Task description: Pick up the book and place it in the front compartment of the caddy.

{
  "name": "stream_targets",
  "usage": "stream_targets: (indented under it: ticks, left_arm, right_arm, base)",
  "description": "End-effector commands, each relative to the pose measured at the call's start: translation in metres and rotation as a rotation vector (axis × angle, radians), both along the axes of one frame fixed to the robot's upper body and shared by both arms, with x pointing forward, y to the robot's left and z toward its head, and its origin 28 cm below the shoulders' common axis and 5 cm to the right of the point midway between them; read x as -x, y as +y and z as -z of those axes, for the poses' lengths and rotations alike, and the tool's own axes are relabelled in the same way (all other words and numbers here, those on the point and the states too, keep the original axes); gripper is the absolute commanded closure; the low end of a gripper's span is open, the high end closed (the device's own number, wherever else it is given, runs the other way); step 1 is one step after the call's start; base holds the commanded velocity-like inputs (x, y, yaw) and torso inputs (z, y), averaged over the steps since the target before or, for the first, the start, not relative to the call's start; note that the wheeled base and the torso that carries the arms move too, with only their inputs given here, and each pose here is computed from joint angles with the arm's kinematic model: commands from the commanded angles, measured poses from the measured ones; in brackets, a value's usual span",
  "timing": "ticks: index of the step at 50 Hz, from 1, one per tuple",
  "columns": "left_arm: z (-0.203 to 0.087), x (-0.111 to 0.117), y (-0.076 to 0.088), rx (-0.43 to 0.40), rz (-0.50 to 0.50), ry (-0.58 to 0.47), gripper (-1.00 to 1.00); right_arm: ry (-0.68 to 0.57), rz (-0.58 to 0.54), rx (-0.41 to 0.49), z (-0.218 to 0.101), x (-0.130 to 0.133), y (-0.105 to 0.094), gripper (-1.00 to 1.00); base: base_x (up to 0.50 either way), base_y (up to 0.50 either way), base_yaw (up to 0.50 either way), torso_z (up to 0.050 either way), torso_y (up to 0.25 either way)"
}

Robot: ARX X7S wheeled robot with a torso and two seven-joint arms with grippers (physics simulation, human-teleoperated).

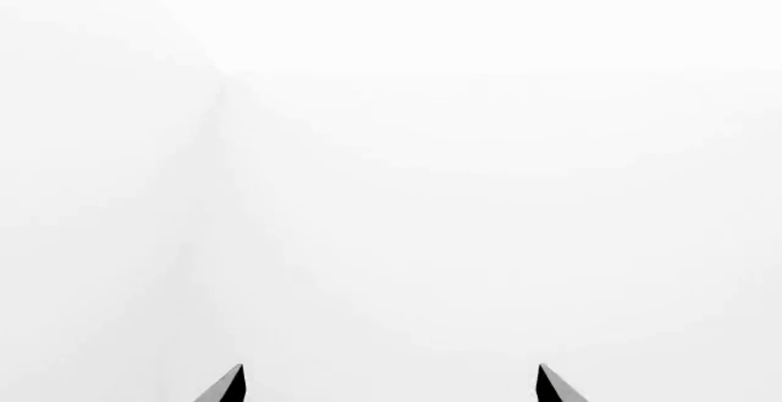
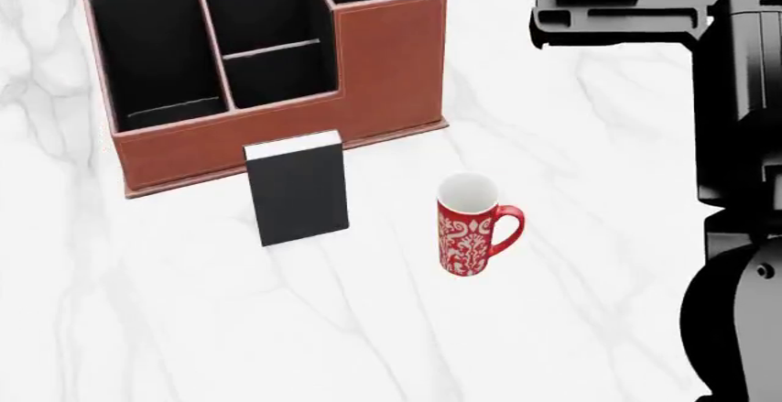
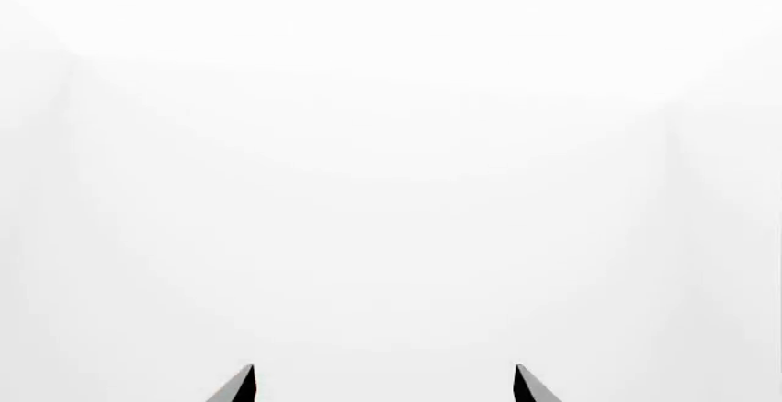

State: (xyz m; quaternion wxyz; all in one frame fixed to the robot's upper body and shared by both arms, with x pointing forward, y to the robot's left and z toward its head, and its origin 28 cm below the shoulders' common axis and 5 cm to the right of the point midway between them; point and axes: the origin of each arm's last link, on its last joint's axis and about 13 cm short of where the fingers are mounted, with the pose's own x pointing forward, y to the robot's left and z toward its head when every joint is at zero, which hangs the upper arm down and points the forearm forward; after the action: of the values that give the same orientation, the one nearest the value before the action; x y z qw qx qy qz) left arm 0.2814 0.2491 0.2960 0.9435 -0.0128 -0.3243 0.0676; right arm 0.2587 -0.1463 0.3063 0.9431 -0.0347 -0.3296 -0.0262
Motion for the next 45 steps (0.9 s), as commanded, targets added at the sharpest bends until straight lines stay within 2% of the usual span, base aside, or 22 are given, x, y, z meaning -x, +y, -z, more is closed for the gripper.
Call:
stream_targets:
  ticks: [1, 4, 34, 45]
  left_arm:
    - [-0.0051, 0.0010, 0.0012, -0.003, -0.010, -0.016, -1.00]
    - [-0.0055, 0.0009, 0.0016, -0.004, -0.011, -0.017, -1.00]
    - [-0.0036, -0.0017, -0.0002, -0.021, 0.007, -0.005, -1.00]
    - [-0.0058, -0.0011, 0.0010, -0.027, 0.003, -0.007, -1.00]
  right_arm:
    - [-0.016, 0.005, 0.027, -0.0025, 0.0019, -0.0011, -1.00]
    - [-0.016, 0.003, 0.014, -0.0021, 0.0022, -0.0019, -1.00]
    - [0.000, -0.013, 0.024, 0.0051, -0.0004, -0.0014, -1.00]
    - [0.020, 0.024, 0.039, 0.0059, -0.0016, -0.0020, -1.00]
  base:
    - [0.00, 0.00, 0.00, 0.000, 0.000]
    - [0.00, 0.07, 0.00, 0.000, 0.000]
    - [0.00, 0.50, 0.00, 0.000, 0.000]
    - [0.00, 0.00, 0.00, 0.000, 0.000]
